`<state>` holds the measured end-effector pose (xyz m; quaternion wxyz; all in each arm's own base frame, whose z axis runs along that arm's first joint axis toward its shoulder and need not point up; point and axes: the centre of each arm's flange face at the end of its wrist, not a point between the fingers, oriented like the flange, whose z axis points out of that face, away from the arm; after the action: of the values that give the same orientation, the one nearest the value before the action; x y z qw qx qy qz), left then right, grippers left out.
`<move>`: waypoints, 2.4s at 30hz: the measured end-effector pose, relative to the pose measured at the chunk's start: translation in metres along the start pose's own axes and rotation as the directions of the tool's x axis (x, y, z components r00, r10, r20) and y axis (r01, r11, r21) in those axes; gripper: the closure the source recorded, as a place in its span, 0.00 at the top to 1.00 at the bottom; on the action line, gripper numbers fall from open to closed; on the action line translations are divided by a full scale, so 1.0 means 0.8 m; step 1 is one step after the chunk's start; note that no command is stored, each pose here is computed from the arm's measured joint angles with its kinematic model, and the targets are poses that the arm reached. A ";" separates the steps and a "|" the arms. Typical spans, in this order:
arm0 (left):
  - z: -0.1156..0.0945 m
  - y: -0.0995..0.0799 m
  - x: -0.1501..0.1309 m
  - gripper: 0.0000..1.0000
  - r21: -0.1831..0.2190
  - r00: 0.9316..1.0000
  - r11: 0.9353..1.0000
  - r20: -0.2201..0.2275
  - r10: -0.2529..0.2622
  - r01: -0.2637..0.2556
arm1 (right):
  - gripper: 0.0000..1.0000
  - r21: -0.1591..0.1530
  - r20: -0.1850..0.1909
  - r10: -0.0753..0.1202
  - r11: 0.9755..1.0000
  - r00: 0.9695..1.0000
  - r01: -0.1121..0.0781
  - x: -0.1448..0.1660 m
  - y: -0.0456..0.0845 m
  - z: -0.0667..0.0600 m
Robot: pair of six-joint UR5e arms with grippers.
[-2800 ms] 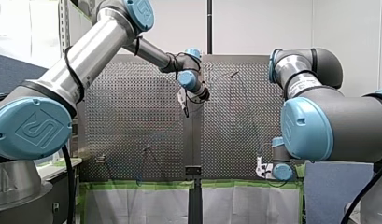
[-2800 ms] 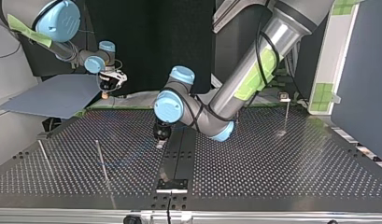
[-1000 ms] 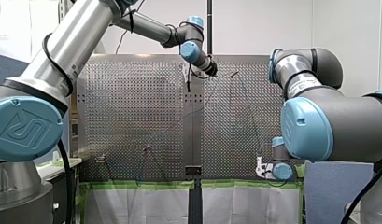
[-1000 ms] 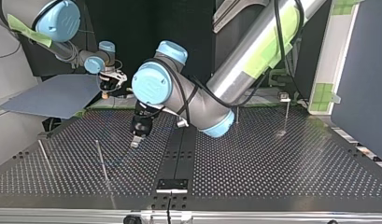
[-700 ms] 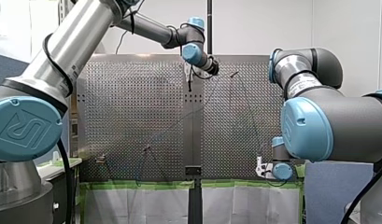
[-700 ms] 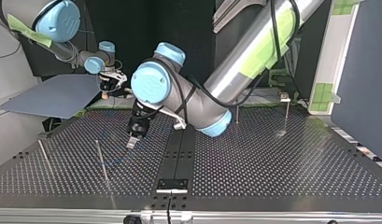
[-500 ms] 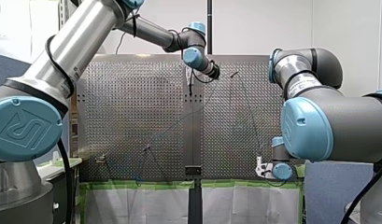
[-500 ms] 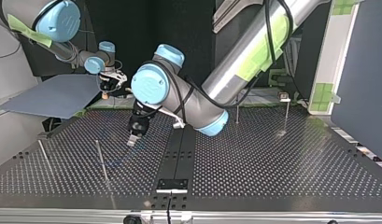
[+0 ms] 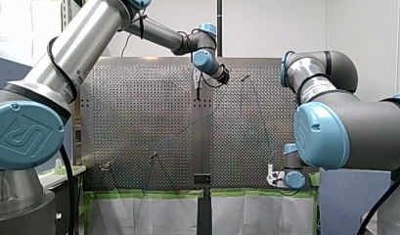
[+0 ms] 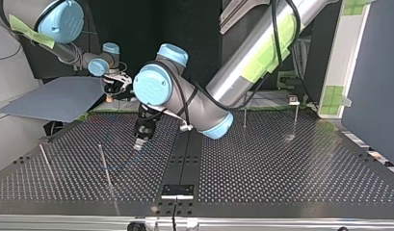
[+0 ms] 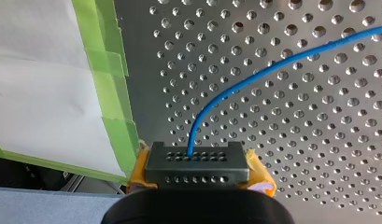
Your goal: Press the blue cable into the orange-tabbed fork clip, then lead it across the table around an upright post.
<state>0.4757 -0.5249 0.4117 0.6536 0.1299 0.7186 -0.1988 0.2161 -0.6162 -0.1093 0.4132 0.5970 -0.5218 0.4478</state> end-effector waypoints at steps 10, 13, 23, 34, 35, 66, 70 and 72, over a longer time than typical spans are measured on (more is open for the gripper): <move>-0.002 0.003 0.001 1.00 -0.028 1.000 1.000 -0.007 0.015 -0.015 | 0.00 0.001 0.000 0.000 1.000 1.000 0.000 0.000 -0.001 0.000; -0.002 0.003 0.001 1.00 -0.028 1.000 0.999 -0.007 0.016 -0.016 | 0.00 0.001 0.000 0.000 1.000 1.000 0.000 0.000 -0.001 0.000; -0.002 0.002 0.001 1.00 -0.029 1.000 0.999 -0.005 0.018 -0.018 | 0.00 -0.001 0.000 0.000 1.000 1.000 0.000 0.000 0.001 0.000; -0.004 0.002 -0.004 1.00 -0.031 1.000 0.999 0.004 0.015 -0.015 | 0.00 0.000 0.000 0.000 1.000 1.000 0.000 0.001 0.001 0.001; -0.005 0.002 -0.008 1.00 -0.033 1.000 0.999 0.011 0.011 -0.011 | 0.00 0.000 0.000 0.001 1.000 1.000 -0.001 0.001 0.001 0.001; -0.115 0.022 -0.108 1.00 -0.008 0.947 0.968 0.208 -0.244 0.251 | 0.00 0.008 0.002 0.008 1.000 1.000 -0.008 0.002 0.001 0.002; -0.128 0.030 -0.118 1.00 -0.002 0.926 0.956 0.247 -0.285 0.295 | 0.00 0.012 0.001 0.008 1.000 1.000 -0.008 0.002 -0.002 0.002; -0.133 0.034 -0.120 1.00 -0.002 0.916 0.949 0.264 -0.304 0.315 | 0.00 0.013 0.001 0.007 1.000 1.000 -0.007 0.002 -0.003 0.002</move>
<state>0.4040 -0.4451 0.5108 0.7052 -0.0273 0.6424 -0.2988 0.2185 -0.6176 -0.1081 0.4072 0.5982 -0.5212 0.4524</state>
